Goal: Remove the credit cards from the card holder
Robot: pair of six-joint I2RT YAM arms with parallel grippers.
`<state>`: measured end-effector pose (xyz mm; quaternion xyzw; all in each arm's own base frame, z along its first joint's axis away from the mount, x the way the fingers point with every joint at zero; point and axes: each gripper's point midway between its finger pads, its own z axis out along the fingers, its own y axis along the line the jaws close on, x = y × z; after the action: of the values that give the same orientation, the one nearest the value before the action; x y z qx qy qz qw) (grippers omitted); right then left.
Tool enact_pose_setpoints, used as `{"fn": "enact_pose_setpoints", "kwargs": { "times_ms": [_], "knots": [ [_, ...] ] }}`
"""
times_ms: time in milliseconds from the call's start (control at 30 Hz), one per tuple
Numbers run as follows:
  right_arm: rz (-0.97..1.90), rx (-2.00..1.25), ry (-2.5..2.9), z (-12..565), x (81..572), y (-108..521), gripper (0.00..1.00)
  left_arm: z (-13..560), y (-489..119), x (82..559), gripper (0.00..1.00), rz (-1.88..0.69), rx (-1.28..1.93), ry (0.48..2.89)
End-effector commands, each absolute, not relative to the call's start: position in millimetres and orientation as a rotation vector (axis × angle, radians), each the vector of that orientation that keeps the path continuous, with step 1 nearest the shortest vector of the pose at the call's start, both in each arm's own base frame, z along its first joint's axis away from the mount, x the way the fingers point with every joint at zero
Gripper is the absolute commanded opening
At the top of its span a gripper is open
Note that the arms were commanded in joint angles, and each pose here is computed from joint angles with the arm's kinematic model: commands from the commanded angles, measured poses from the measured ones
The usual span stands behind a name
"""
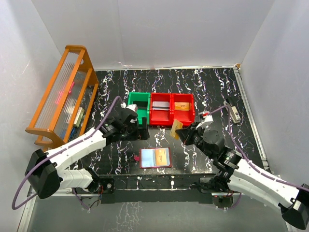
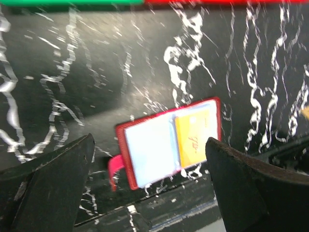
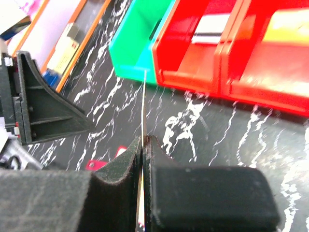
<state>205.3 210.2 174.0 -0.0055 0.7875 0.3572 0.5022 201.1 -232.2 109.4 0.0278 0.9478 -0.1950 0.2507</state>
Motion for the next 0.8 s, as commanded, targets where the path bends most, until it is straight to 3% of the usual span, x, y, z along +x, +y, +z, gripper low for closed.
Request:
{"fn": "enact_pose_setpoints", "kwargs": {
  "times_ms": [0,267,667,700,733,767],
  "knots": [
    [0.657,0.017,1.692,230.6,234.5,179.2,0.00,131.8,-185.7,224.8,0.98,-0.365,0.001,2.510],
    [0.413,-0.127,1.777,231.3,266.6,179.0,0.00,135.7,-119.6,244.8,0.98,-0.187,-0.116,2.527],
    [0.502,-0.234,1.971,227.1,318.0,159.0,0.00,151.2,-72.3,260.1,0.98,-0.302,-0.311,2.476],
    [0.478,-0.248,1.997,221.4,321.5,157.7,0.48,148.7,-69.8,257.9,0.99,-0.284,-0.303,2.476],
    [0.443,-0.255,2.017,216.2,325.1,154.7,0.03,146.2,-66.6,255.0,0.98,-0.264,-0.289,2.476],
    [0.403,-0.265,2.029,211.4,329.5,151.2,0.00,145.2,-64.2,252.9,0.99,-0.250,-0.273,2.469]
  ]
}}
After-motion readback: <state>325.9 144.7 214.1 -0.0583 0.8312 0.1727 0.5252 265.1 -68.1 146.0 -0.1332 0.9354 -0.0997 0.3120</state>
